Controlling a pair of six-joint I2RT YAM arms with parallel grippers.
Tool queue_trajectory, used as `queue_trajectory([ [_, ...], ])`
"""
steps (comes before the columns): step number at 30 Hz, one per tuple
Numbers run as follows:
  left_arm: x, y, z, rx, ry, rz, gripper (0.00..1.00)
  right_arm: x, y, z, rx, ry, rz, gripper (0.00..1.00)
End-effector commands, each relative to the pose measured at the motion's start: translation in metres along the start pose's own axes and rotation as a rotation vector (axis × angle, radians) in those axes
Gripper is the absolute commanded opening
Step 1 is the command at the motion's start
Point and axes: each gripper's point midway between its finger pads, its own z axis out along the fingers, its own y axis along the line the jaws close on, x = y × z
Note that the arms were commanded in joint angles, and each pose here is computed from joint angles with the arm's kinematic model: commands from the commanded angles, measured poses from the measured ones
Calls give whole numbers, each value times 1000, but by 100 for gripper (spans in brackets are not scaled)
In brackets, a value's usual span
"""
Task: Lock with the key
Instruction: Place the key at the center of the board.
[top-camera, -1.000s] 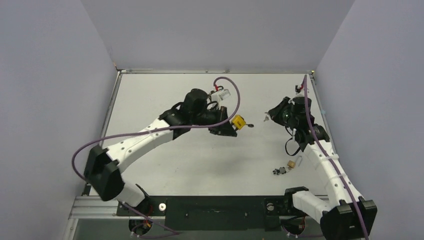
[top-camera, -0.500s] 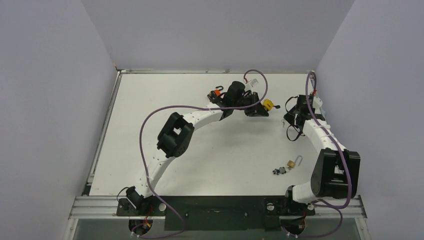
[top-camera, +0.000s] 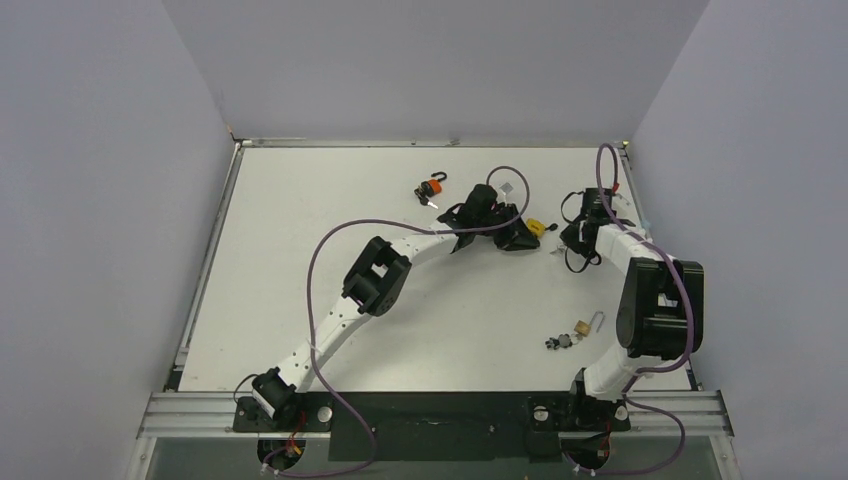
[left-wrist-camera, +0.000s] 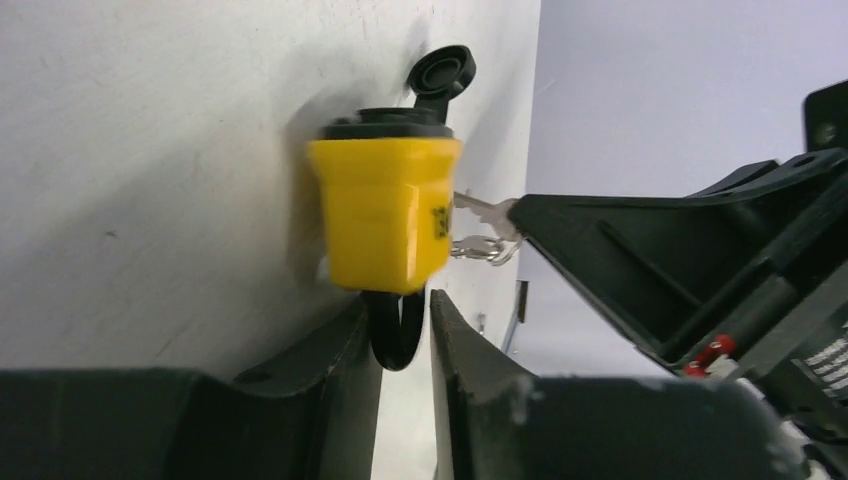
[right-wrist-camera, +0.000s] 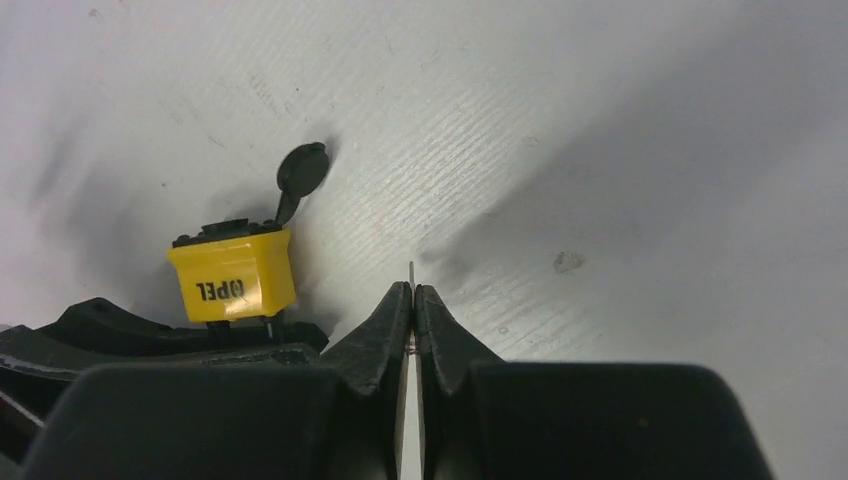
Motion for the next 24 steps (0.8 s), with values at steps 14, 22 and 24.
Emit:
queue_trajectory([
  [14,0,-62,-86,-139,-73,160,43,-43,35,-32,-25,-110,-69,59],
  [22,10,-69,-93,-171,-11,206,49,-25,11,-80,21,-107,-34,68],
  [24,13,-70,-97,-188,-2,214,50,-13,-2,-93,41,-96,-39,68],
])
